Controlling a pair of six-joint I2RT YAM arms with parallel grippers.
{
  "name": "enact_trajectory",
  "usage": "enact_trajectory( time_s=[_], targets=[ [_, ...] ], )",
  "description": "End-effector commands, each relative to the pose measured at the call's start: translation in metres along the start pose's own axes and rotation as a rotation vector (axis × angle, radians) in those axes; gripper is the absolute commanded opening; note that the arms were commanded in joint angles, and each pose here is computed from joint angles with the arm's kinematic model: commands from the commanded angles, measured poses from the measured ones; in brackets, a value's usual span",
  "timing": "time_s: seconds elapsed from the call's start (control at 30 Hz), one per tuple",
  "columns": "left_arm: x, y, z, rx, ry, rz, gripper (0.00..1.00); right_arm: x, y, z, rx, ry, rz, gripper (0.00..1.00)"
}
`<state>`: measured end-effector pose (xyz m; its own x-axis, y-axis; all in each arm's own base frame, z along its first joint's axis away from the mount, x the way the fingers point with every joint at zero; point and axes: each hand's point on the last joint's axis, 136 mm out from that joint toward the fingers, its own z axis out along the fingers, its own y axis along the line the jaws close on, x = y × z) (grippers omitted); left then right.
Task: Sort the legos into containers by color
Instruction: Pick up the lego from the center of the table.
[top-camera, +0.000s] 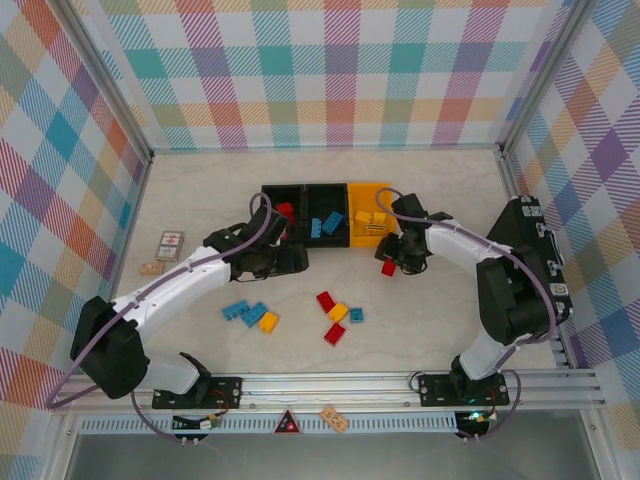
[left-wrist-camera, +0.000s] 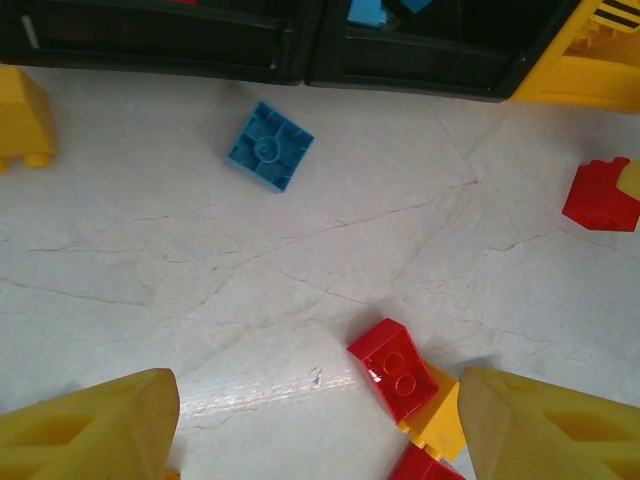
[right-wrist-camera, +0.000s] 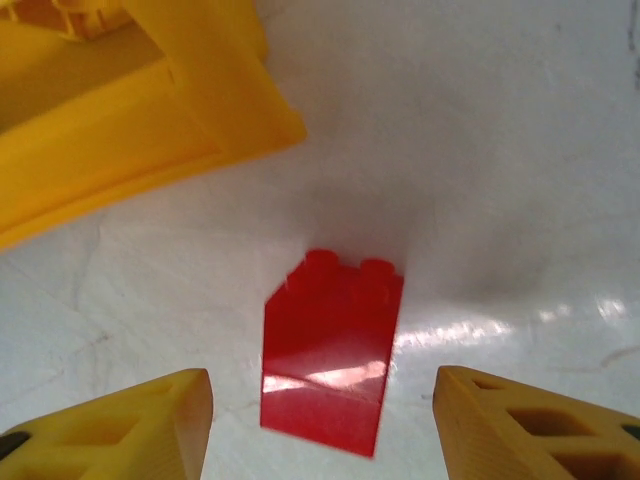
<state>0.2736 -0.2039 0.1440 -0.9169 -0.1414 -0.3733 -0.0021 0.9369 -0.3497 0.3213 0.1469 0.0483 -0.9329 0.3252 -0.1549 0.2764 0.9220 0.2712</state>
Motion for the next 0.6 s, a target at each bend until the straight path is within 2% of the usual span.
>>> enact_trajectory(
  time_s=[0.0,0.23,0.43,0.57],
  targets=[
    [0.001,0.019,-0.01,-0.05,-0.017,-0.032,0.74,-0.008,0.006,0.005,0.015,-0.011,0.0,0.6],
    [0.003,0.042,-0.018,-0.084,-0.035,-0.082,0.74,-0.008,0.004,0.021,0.042,0.018,-0.001,0.51],
    [0.0,0.06,-0.024,-0.11,-0.052,-0.14,0.73,-0.002,0.007,0.02,0.041,0.023,-0.025,0.28],
    [0.001,0.074,-0.027,-0.131,-0.059,-0.187,0.73,0.002,0.016,0.007,0.021,0.014,-0.06,0.21]
  ],
)
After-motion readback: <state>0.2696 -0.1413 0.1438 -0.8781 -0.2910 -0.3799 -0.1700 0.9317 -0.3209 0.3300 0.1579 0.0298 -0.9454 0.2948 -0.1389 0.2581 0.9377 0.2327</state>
